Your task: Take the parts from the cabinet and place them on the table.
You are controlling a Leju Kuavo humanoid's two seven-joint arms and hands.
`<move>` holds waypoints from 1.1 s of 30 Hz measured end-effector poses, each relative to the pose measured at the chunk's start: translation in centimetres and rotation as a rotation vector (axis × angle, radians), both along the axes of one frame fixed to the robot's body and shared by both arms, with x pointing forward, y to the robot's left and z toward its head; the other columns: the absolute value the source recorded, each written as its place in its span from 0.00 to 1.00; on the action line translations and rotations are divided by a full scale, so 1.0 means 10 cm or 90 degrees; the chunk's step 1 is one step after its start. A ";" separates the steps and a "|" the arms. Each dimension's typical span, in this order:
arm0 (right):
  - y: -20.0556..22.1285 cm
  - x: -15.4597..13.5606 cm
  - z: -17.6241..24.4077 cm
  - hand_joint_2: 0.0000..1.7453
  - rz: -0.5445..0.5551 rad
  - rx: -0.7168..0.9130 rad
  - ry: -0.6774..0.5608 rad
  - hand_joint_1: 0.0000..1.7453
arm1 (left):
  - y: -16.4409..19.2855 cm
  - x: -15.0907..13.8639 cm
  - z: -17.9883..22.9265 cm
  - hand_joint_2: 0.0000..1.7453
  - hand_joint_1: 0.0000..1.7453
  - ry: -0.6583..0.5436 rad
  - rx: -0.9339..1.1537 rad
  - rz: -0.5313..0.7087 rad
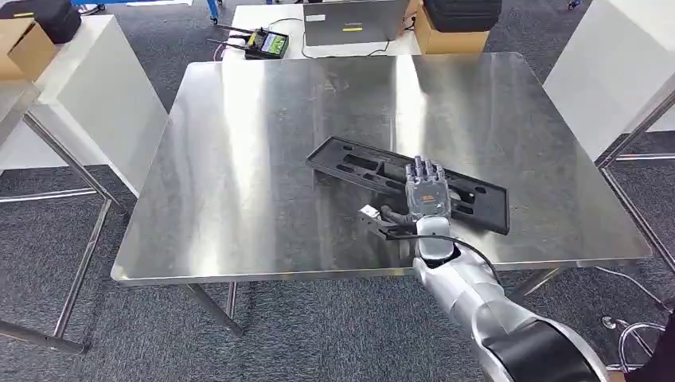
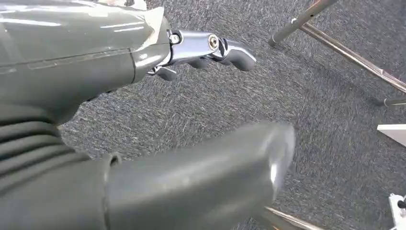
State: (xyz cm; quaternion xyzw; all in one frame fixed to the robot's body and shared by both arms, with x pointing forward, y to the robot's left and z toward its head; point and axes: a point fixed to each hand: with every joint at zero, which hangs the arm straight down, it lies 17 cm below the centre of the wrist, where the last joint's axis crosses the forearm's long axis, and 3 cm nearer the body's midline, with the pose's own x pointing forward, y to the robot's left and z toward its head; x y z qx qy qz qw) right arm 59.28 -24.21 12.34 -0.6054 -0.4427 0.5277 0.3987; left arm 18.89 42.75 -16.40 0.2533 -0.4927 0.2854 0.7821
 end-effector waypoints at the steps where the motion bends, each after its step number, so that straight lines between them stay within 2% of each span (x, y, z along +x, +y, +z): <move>1: 0.08 0.00 0.06 0.00 0.019 0.006 -0.018 0.00 | 0.00 0.00 0.00 0.00 0.00 0.000 0.001 0.001; 7: 0.81 -0.11 0.45 0.00 0.177 0.125 -0.113 0.00 | 0.00 -0.03 0.00 0.00 0.00 0.007 0.007 0.010; 9: 1.19 -0.26 0.60 0.00 0.263 0.205 -0.134 0.00 | -0.01 -0.03 0.00 0.00 0.00 0.009 0.010 0.010; 12: 1.71 -0.48 0.95 0.00 0.377 0.432 -0.137 0.00 | 0.00 -0.02 0.01 0.00 0.00 0.014 0.020 0.009; 16: 2.19 -0.84 1.26 0.00 0.506 0.810 -0.043 0.00 | 0.03 -0.03 0.04 0.00 0.00 0.012 0.030 0.013; 18: 2.29 -1.04 1.45 0.00 0.564 0.939 -0.020 0.00 | 0.04 -0.04 0.05 0.00 0.00 0.012 0.033 0.014; 19: 2.30 -1.11 1.52 0.00 0.581 0.966 -0.023 0.00 | 0.05 -0.04 0.06 0.00 0.00 0.012 0.034 0.015; 24: 2.27 -1.26 1.76 0.00 0.620 1.005 -0.054 0.00 | 0.06 -0.03 0.07 0.00 0.00 0.009 0.037 0.015; 28: 2.12 -1.64 2.06 0.00 0.743 1.186 -0.065 0.00 | 0.09 -0.06 0.09 0.00 0.00 0.009 0.042 0.018; 31: 2.04 -2.06 2.25 0.00 0.863 1.301 -0.016 0.00 | 0.12 -0.07 0.10 0.00 0.00 0.004 0.043 0.024; 33: 1.99 -2.37 2.34 0.00 0.937 1.340 0.007 0.00 | 0.13 -0.07 0.12 0.00 0.00 0.003 0.045 0.026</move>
